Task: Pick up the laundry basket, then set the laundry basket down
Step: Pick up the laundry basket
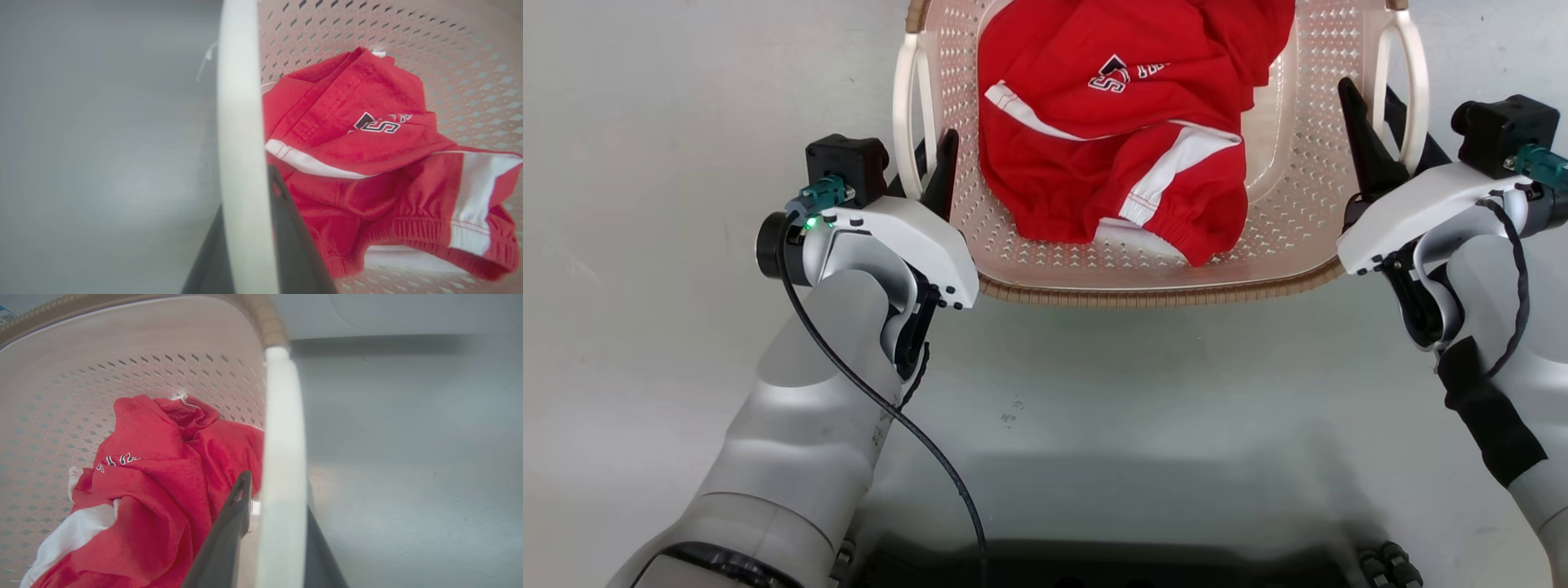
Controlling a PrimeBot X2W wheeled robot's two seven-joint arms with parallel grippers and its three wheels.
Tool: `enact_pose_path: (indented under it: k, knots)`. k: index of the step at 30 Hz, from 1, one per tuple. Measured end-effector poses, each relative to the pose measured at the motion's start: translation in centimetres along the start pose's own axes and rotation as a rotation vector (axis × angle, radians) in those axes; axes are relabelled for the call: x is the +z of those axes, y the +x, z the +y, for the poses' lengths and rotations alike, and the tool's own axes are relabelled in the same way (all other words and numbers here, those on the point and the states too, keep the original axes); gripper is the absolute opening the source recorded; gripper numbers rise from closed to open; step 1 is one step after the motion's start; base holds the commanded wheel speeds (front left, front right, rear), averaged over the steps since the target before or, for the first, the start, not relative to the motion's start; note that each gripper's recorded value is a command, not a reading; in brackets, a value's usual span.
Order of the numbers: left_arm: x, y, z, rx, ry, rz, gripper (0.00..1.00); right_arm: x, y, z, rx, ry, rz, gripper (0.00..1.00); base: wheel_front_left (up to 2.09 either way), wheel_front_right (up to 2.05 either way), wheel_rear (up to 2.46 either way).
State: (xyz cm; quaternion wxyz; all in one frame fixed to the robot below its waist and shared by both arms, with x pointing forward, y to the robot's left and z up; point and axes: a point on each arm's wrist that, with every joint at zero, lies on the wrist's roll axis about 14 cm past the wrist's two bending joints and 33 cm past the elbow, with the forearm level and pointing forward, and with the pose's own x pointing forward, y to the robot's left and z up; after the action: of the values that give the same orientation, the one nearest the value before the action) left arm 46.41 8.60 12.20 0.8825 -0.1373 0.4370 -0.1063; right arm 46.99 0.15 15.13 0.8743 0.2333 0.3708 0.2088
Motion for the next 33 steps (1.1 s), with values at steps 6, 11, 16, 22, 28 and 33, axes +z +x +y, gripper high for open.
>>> enact_pose_path:
  k: [6,11,16,22,28,33]
  knots:
    - [-0.3,-0.6,-0.2,0.002,0.005,0.025,0.0,-0.5,-0.4,0.3,-0.011,0.007,0.031,0.0,0.0,0.0,0.0]
    - [-0.3,-1.2,-0.5,0.002,0.013,0.04,0.0,-0.8,-1.1,0.9,-0.018,0.01,0.054,0.0,0.0,0.0,0.0]
    - [-0.4,-1.9,-0.8,0.005,0.008,0.055,0.0,-0.5,-1.7,1.5,-0.018,0.008,0.061,0.0,0.0,0.0,0.0]
    - [0.1,-2.9,-1.5,-0.001,0.01,0.053,0.0,0.3,-2.5,2.2,-0.019,-0.009,0.059,0.0,0.0,0.0,0.0]
    - [0.2,-4.2,-2.0,-0.004,0.006,0.06,0.0,1.3,-3.5,3.2,-0.015,-0.017,0.047,0.0,0.0,0.0,0.0]
    - [0.2,-5.3,-2.7,-0.01,-0.001,0.071,0.0,1.3,-4.9,3.7,-0.025,-0.009,0.047,0.0,0.0,0.0,0.0]
